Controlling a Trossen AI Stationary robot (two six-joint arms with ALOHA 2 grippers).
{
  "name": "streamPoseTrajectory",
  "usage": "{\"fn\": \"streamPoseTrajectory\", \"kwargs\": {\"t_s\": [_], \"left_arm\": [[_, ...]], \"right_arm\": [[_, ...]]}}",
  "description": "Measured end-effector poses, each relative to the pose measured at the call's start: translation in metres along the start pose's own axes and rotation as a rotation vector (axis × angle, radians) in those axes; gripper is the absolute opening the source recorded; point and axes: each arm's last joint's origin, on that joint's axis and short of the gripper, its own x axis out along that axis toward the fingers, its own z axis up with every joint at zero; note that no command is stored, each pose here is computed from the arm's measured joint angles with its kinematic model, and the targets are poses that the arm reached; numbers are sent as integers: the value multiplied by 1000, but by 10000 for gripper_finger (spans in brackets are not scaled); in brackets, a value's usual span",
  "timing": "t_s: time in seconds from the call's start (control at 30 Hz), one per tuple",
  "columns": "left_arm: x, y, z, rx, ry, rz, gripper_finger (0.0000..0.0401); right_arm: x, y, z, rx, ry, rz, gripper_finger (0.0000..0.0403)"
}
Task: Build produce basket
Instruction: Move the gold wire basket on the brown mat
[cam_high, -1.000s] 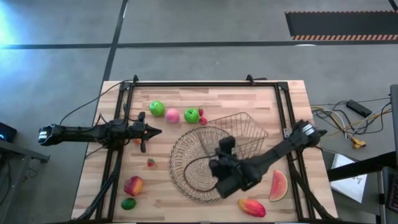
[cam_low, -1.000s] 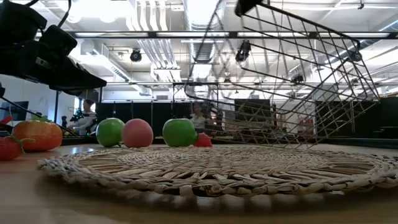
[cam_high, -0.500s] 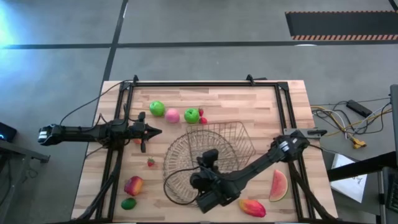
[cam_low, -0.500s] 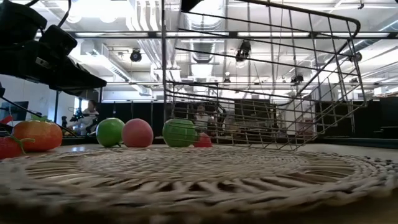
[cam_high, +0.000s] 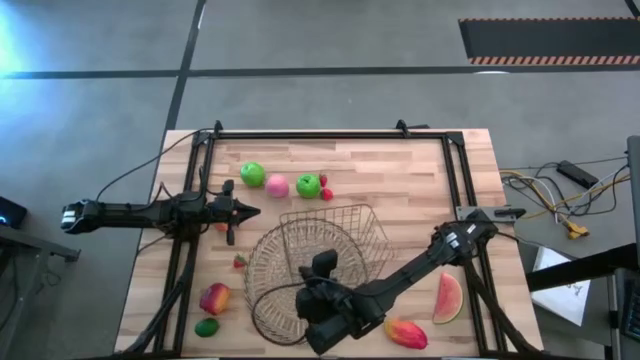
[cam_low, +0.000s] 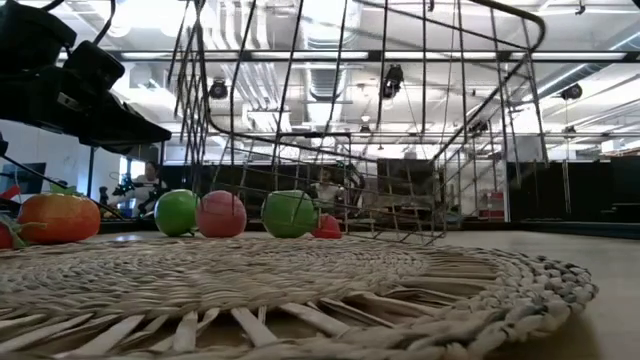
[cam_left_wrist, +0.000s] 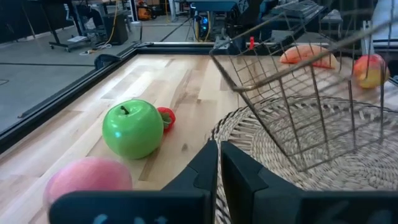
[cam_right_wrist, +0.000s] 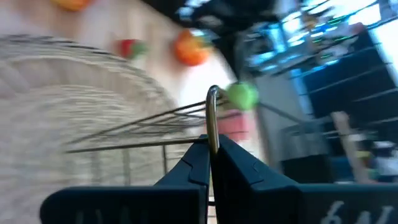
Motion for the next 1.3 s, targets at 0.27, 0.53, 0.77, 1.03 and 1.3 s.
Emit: {"fn": "streamPoseTrajectory", "kwargs": {"t_s": [0.27,0.53,0.77,1.03,1.3], "left_arm": [[0,0,0,0,0,0,3],[0,0,0,0,0,-1,3],[0,0,0,0,1,-1,3],[0,0,0,0,1,0,3],[0,0,0,0,-1,0,3]], "right_arm": [[25,38,-1,79,-22,133,12],[30,39,20,157,-176,188,12],[32,41,22,190,-195,348,14],[50,57,16,238,-166,511,68],[72,49,2,223,-42,521,163]]}}
